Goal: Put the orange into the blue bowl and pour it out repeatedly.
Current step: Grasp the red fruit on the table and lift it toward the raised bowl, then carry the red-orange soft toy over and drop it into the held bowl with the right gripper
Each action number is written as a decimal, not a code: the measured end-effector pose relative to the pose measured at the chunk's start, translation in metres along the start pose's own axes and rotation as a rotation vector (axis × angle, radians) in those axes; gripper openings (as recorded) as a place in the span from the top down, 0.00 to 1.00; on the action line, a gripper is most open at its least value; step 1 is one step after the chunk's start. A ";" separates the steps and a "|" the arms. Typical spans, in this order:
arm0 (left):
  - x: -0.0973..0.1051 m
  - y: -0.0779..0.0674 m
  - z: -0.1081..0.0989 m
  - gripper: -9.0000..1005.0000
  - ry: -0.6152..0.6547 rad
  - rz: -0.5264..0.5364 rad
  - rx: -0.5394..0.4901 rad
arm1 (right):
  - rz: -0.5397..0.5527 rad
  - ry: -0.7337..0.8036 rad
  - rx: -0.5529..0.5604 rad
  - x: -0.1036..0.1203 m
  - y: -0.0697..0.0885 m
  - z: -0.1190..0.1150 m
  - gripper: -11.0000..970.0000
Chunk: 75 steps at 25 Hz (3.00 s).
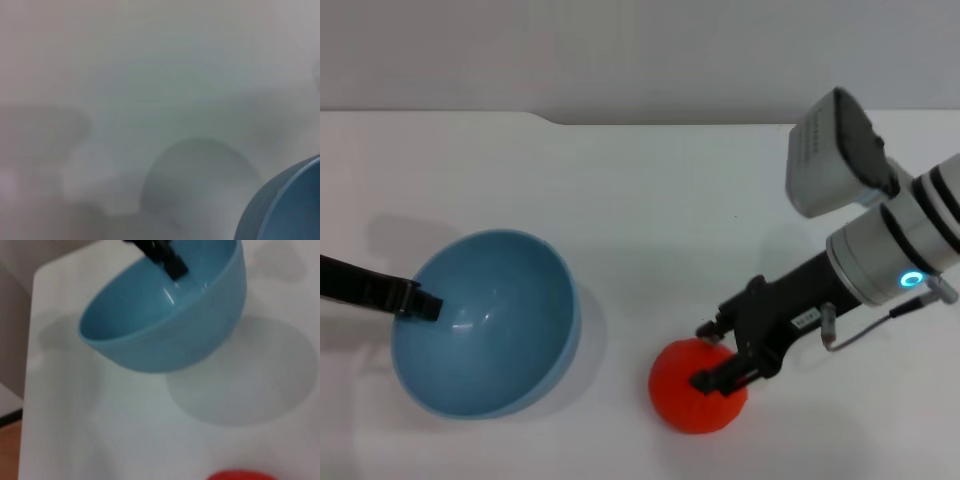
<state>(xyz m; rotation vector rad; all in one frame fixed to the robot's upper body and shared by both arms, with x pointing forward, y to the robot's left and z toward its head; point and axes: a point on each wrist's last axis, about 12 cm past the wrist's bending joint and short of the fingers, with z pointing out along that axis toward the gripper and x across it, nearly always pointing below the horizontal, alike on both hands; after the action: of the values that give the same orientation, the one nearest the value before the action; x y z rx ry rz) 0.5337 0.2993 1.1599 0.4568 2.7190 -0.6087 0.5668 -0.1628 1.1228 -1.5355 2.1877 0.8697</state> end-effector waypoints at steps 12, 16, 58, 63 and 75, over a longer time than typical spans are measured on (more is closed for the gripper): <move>-0.021 -0.015 0.000 0.99 -0.008 0.067 -0.013 | 0.077 0.136 0.023 0.021 -0.003 0.014 0.35; -0.027 -0.018 0.002 0.99 -0.010 0.084 -0.009 | 0.072 0.135 0.051 0.024 -0.004 0.010 0.43; -0.098 -0.139 0.076 0.99 0.138 0.423 0.006 | -0.243 -0.144 0.129 -0.035 0.045 -0.057 0.77; -0.098 -0.138 0.076 0.99 0.139 0.423 0.002 | -0.235 -0.151 0.135 -0.032 0.045 -0.063 0.59; -0.098 -0.134 0.074 0.99 0.148 0.432 -0.020 | -0.212 -0.185 0.196 -0.026 0.043 -0.080 0.48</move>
<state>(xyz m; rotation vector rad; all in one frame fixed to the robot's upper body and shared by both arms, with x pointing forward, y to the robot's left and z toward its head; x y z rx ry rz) 0.5895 0.1276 1.1803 1.0835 2.6284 -0.4416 0.5429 -0.1855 1.2114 -1.4933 1.8796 0.6793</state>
